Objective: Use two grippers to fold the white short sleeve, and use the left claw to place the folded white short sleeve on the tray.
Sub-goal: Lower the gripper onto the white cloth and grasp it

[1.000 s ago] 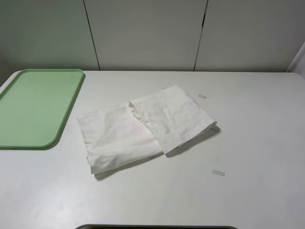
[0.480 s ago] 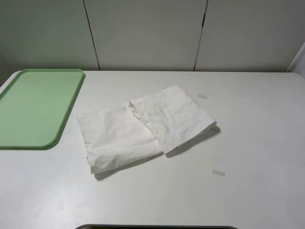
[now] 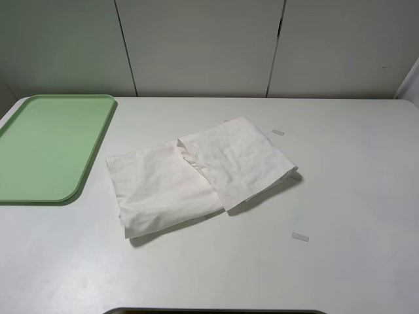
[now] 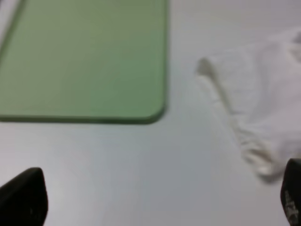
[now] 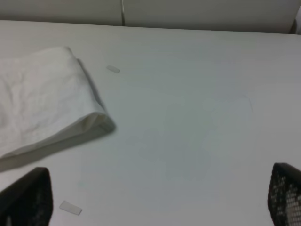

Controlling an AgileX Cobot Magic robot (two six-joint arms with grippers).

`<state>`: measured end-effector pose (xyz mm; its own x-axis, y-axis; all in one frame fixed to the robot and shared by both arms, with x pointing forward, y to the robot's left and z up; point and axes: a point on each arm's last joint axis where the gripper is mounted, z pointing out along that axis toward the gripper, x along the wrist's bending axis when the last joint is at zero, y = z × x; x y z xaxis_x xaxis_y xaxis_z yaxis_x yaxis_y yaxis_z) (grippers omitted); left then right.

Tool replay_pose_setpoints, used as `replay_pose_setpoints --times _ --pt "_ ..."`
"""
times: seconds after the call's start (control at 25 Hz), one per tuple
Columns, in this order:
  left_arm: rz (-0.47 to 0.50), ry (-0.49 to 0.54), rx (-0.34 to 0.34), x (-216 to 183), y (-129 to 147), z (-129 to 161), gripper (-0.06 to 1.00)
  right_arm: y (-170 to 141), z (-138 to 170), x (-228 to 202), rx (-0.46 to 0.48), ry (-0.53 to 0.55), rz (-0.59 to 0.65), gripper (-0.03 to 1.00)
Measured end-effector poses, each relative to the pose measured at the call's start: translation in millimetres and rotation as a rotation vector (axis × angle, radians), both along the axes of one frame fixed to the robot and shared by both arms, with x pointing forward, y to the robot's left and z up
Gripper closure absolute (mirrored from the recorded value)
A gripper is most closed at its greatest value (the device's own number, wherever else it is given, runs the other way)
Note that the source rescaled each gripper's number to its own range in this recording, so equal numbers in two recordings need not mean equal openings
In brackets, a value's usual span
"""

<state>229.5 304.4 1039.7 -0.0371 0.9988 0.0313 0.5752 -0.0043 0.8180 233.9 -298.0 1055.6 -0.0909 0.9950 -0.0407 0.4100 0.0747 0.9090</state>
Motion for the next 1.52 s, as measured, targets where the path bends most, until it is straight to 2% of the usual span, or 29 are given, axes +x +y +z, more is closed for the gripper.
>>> replay_pose_setpoints --times 0.08,0.12,0.16,0.2,0.4,0.6,0.88,0.96,1.2,1.24,1.28,1.4,1.52 --pt "-0.024 0.002 -0.070 5.8 -5.4 4.0 -0.06 0.0 0.0 0.0 0.000 0.000 0.000 -0.03" --pt "-0.082 0.057 -0.218 26.9 -17.3 9.9 -0.06 0.0 0.0 0.0 0.000 0.000 0.000 -0.03" --pt "-0.110 0.103 -0.291 39.8 -23.3 11.3 -0.06 0.0 0.0 0.0 0.000 0.000 0.000 -0.03" --pt "-0.110 0.103 -0.291 39.8 -23.3 11.3 -0.06 0.0 0.0 0.0 0.000 0.000 0.000 -0.03" --pt "-0.185 0.265 -0.446 85.7 -37.1 8.6 -0.06 0.0 0.0 0.0 0.000 0.000 0.000 -0.03" --pt "-0.203 0.412 -0.570 144.9 -45.4 -14.1 -0.06 0.0 0.0 0.0 0.000 0.000 0.000 -0.03" --pt "-0.158 0.477 -0.606 180.8 -45.0 -41.0 -0.05 0.0 0.0 0.0 0.000 0.000 0.000 -0.03" --pt "-0.121 0.546 -0.608 197.1 -43.6 -62.6 -0.05 0.0 0.0 0.0 0.000 0.000 0.000 -0.03" --pt "-0.093 0.598 -0.605 206.2 -42.3 -79.1 -0.05 0.0 0.0 0.0 0.000 0.000 0.000 -0.03" --pt "-0.074 0.656 -0.602 214.4 -42.4 -98.1 -0.05 0.0 0.0 0.0 0.000 0.000 0.000 -0.03" --pt "-0.073 0.670 -0.587 217.8 -44.6 -106.3 -0.05 0.0 0.0 0.0 0.000 0.000 0.000 -0.03" --pt "-0.072 0.672 -0.573 221.4 -47.3 -113.1 -0.05 0.0 0.0 0.0 0.000 0.000 0.000 -0.03" --pt "-0.085 0.678 -0.526 231.0 -64.2 -137.9 -0.04 0.0 0.0 0.0 0.000 0.000 0.000 -0.03"
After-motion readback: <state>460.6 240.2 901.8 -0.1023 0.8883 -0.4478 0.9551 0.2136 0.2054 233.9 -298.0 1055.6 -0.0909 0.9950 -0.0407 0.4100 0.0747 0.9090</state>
